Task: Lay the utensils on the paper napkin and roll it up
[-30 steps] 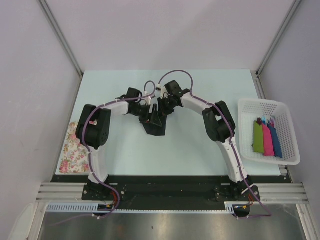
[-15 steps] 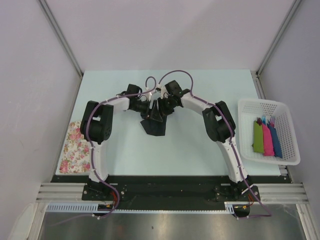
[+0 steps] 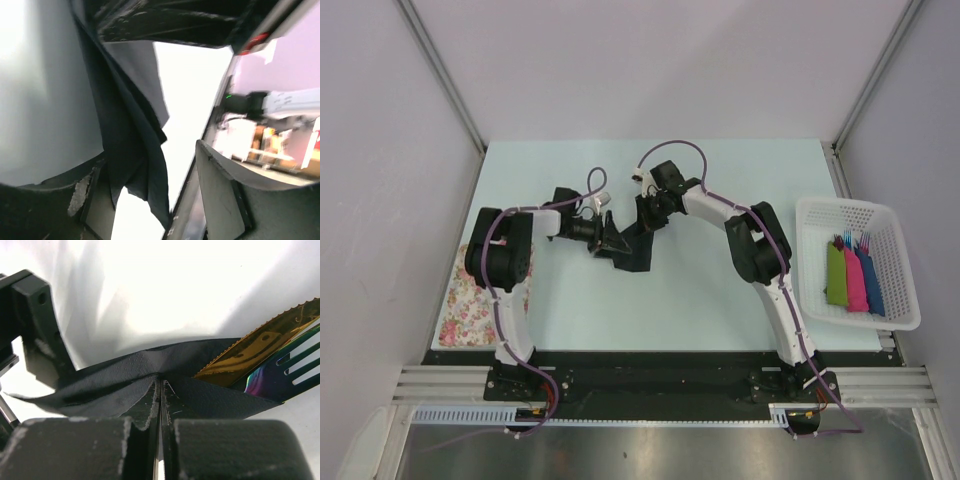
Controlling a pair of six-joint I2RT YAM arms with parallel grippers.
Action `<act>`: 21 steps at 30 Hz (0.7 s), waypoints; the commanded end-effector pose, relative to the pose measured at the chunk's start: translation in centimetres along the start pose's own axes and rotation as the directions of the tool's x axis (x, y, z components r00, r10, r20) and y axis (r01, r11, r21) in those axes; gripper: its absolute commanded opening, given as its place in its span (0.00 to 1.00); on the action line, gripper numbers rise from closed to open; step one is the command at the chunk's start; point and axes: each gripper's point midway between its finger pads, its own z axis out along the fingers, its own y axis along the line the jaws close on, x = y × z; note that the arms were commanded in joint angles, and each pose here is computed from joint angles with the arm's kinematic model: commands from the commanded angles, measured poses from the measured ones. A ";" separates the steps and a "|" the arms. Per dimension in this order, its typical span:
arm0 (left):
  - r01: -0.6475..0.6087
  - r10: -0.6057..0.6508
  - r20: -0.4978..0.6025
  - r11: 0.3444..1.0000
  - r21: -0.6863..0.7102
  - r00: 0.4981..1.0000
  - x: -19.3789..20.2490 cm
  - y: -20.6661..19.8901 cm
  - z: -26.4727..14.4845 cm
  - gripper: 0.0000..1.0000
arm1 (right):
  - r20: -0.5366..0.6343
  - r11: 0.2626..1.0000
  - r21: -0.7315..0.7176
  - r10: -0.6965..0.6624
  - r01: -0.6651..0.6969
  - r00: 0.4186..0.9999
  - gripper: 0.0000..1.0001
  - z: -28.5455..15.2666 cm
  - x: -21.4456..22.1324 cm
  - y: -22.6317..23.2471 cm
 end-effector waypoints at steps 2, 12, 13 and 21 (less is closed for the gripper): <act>-0.032 0.015 0.103 0.986 0.166 0.995 -2.7 -5.9 -1.4 0.62 | -0.062 0.997 0.071 0.015 -0.010 0.998 0.01 2.7 3.0 -2.9; 0.067 -0.081 0.119 0.991 0.113 0.990 -1.2 -5.6 -1.0 0.70 | -0.061 0.997 0.072 0.010 -0.005 0.998 0.01 2.6 3.0 -3.0; 0.087 -0.099 0.117 0.991 0.103 0.988 -0.8 -5.2 -0.9 0.70 | -0.059 0.997 0.071 0.011 -0.007 0.998 0.01 2.5 2.9 -3.0; 0.174 -0.168 0.203 0.985 -0.011 0.965 -1.0 -1.5 -0.7 0.76 | -0.067 0.998 0.069 0.012 -0.008 0.998 0.01 2.4 3.3 -3.2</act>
